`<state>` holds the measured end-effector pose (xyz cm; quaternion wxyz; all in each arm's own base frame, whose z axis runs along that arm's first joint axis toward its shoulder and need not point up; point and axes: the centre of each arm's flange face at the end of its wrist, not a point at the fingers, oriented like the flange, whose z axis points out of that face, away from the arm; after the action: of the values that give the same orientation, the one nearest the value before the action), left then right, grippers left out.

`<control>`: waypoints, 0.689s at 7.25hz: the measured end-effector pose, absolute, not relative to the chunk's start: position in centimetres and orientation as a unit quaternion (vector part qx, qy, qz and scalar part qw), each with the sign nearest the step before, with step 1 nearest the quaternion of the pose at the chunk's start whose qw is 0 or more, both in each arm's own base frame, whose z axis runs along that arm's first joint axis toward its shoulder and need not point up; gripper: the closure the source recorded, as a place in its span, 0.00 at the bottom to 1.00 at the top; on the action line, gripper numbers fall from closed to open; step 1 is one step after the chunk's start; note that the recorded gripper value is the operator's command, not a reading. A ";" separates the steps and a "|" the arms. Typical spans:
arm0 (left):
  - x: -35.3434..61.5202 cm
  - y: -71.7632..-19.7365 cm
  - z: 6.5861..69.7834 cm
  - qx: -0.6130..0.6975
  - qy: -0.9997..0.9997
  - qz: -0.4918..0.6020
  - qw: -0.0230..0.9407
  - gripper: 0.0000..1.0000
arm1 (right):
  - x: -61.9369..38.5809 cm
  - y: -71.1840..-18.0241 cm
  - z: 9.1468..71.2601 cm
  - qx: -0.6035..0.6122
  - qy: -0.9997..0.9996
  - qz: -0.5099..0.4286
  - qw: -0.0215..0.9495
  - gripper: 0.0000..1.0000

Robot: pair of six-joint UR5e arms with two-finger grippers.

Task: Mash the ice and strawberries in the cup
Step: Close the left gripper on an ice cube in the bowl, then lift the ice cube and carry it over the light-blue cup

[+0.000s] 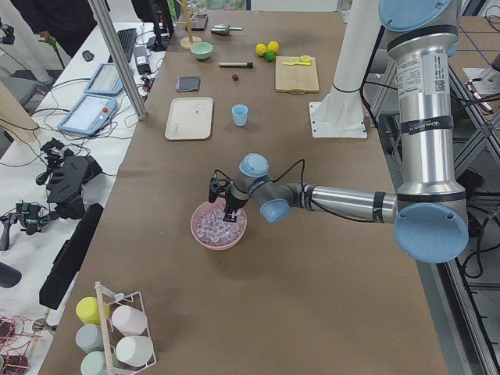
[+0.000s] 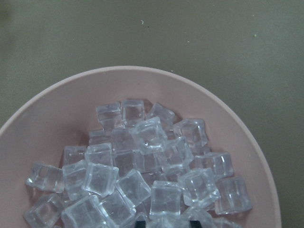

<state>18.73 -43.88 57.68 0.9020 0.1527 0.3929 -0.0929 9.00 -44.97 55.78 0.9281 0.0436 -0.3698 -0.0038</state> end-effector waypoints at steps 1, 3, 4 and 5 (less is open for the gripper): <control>18.4 -43.8 57.2 0.148 0.402 -0.091 0.899 1.00 | 9.0 -44.9 55.9 0.043 -0.370 -0.003 0.928 0.00; 15.0 -44.9 55.2 0.158 0.421 -0.111 0.886 1.00 | 9.0 -44.7 56.2 0.039 -0.370 -0.002 0.928 0.00; 12.9 -45.7 54.3 0.172 0.425 -0.128 0.879 1.00 | 9.0 -44.6 56.2 0.039 -0.371 -0.002 0.928 0.00; 11.3 -46.6 53.4 0.188 0.426 -0.138 0.874 1.00 | 9.0 -44.6 56.2 0.038 -0.371 -0.002 0.928 0.00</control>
<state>11.26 -46.65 53.36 0.8742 0.1875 0.4262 -0.1379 8.97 -44.56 56.24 0.9279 0.0384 -0.3708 -0.0017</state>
